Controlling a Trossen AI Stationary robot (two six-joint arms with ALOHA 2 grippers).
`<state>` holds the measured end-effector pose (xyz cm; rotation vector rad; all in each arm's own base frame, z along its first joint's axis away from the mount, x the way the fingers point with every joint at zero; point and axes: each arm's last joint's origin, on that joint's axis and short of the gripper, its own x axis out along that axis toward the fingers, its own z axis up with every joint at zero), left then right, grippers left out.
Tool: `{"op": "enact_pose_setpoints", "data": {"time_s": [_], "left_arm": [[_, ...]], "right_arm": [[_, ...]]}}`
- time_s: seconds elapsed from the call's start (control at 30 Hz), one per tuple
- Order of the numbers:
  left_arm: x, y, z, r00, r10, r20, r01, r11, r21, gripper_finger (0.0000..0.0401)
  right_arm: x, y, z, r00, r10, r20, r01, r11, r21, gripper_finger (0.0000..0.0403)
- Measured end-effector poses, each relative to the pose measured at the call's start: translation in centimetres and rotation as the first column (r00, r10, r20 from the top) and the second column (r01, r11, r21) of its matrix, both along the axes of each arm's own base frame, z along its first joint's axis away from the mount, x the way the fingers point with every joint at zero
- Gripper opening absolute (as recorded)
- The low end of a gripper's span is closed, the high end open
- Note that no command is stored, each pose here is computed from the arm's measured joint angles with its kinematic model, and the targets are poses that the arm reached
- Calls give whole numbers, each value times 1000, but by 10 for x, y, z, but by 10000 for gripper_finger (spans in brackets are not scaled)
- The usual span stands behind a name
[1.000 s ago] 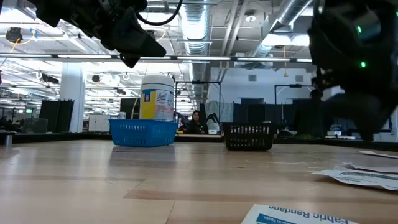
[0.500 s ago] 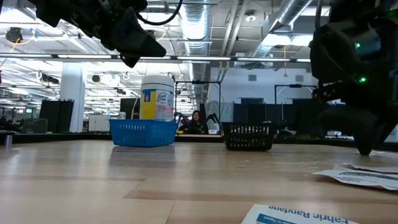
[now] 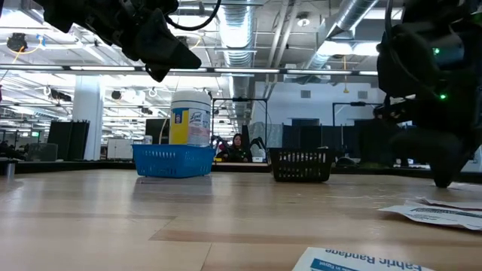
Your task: Pick & Place First Aid Supplies
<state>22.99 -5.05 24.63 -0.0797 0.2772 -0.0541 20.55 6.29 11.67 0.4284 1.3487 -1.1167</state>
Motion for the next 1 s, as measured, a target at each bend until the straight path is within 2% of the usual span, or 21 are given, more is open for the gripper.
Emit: {"op": "enact_pose_setpoints", "data": {"time_s": [0.13, 0.2, 0.33, 0.4, 0.5, 0.63, 0.73, 0.9, 1.0], "left_arm": [[0, 1, 0, 1000, 3, 0, -3, 1000, 0, 11], [0, 1, 0, 1000, 4, 1, -4, 1000, 0, 11], [0, 1, 0, 1000, 4, 1, -4, 1000, 0, 11], [0, 1, 0, 1000, 4, 1, -4, 1000, 0, 11], [0, 1, 0, 1000, 3, 1, -3, 1000, -1, 11], [0, 0, 0, 1000, 3, 1, -3, 1000, -3, 11], [0, 0, 0, 1000, 3, 1, -3, 1000, -3, 11], [0, 0, 0, 1000, 3, 1, -3, 1000, -3, 11], [0, 0, 0, 1000, 3, 1, -3, 1000, -2, 11]], "right_arm": [[4, 6, 16, 998, 39, 48, -40, 999, 19, 3], [7, 9, 32, 986, 66, 154, -67, 998, 2, 3], [-2, 12, 57, 954, 113, 277, -101, 993, -56, 13], [-9, 13, 67, 943, 109, 314, -92, 993, -71, 20], [-20, 13, 73, 952, 59, 300, -44, 997, -56, 33], [-26, 14, 69, 972, -19, 234, 18, 1000, 9, 65], [-26, 14, 53, 978, -56, 201, 46, 997, 54, 93], [-22, 9, 25, 978, -80, 194, 67, 995, 73, 140], [-19, 3, 19, 980, -92, 177, 81, 995, 66, 166]]}}
